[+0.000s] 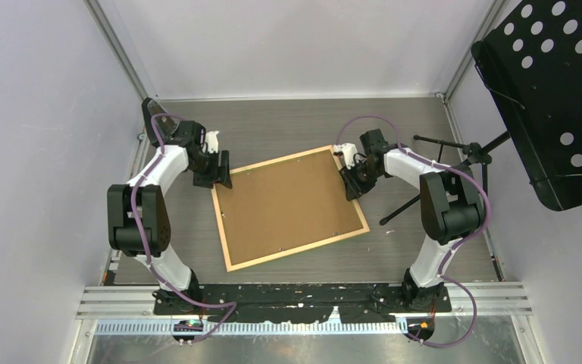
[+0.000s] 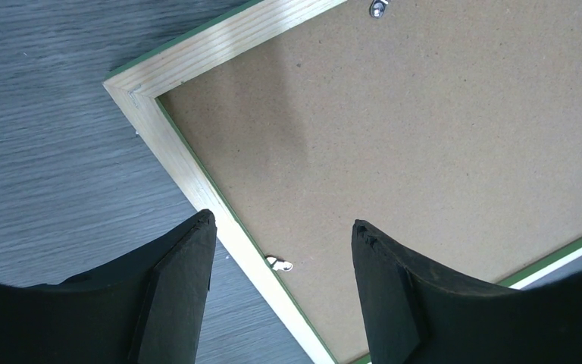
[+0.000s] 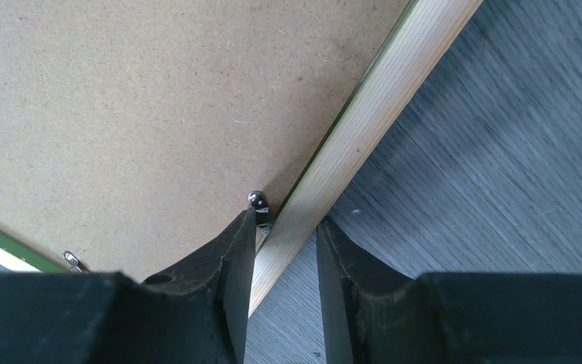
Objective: Put the photo into the frame
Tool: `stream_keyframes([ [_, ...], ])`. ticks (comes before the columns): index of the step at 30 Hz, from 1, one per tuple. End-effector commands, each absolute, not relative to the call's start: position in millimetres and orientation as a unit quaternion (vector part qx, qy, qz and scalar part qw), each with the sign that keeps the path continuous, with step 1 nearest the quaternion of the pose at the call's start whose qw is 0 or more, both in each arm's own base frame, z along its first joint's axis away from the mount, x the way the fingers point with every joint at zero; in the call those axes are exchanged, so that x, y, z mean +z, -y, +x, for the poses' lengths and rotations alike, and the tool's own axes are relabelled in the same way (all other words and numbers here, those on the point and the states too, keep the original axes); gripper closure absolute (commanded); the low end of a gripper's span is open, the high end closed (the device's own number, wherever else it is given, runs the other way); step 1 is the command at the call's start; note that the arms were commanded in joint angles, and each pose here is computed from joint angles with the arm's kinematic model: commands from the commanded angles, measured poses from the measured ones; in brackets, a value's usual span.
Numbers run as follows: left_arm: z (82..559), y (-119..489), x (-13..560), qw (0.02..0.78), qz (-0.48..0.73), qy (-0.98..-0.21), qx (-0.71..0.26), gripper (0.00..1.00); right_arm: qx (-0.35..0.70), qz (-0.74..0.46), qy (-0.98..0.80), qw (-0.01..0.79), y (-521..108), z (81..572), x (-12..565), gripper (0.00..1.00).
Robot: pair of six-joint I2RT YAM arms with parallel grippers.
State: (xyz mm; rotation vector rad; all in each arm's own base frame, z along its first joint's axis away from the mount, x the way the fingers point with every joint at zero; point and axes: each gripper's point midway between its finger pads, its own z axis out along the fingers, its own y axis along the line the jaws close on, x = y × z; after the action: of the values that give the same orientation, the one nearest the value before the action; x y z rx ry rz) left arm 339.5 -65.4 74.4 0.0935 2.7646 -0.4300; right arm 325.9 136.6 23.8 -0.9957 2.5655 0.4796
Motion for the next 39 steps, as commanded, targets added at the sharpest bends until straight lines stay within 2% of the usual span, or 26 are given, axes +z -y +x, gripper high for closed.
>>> stream_keyframes([
  [1, 347, 66, 86, 0.187, 0.039, -0.968, -0.16, 0.34, 0.153, -0.355, -0.899, 0.208, -137, 339, 32, 0.64],
  [22, 347, 67, 88, 0.189, 0.04, -0.967, -0.165, 0.34, 0.119, -0.368, -0.893, 0.229, -130, 356, 41, 0.88],
  [35, 346, 68, 87, 0.186, 0.04, -0.968, -0.167, 0.34, 0.112, -0.394, -0.881, 0.237, -130, 365, 49, 0.89],
  [38, 346, 68, 87, 0.186, 0.041, -0.967, -0.168, 0.33, 0.115, -0.402, -0.878, 0.234, -131, 364, 50, 0.85],
  [39, 346, 68, 87, 0.186, 0.04, -0.967, -0.167, 0.33, 0.115, -0.402, -0.878, 0.234, -131, 364, 50, 0.8],
])
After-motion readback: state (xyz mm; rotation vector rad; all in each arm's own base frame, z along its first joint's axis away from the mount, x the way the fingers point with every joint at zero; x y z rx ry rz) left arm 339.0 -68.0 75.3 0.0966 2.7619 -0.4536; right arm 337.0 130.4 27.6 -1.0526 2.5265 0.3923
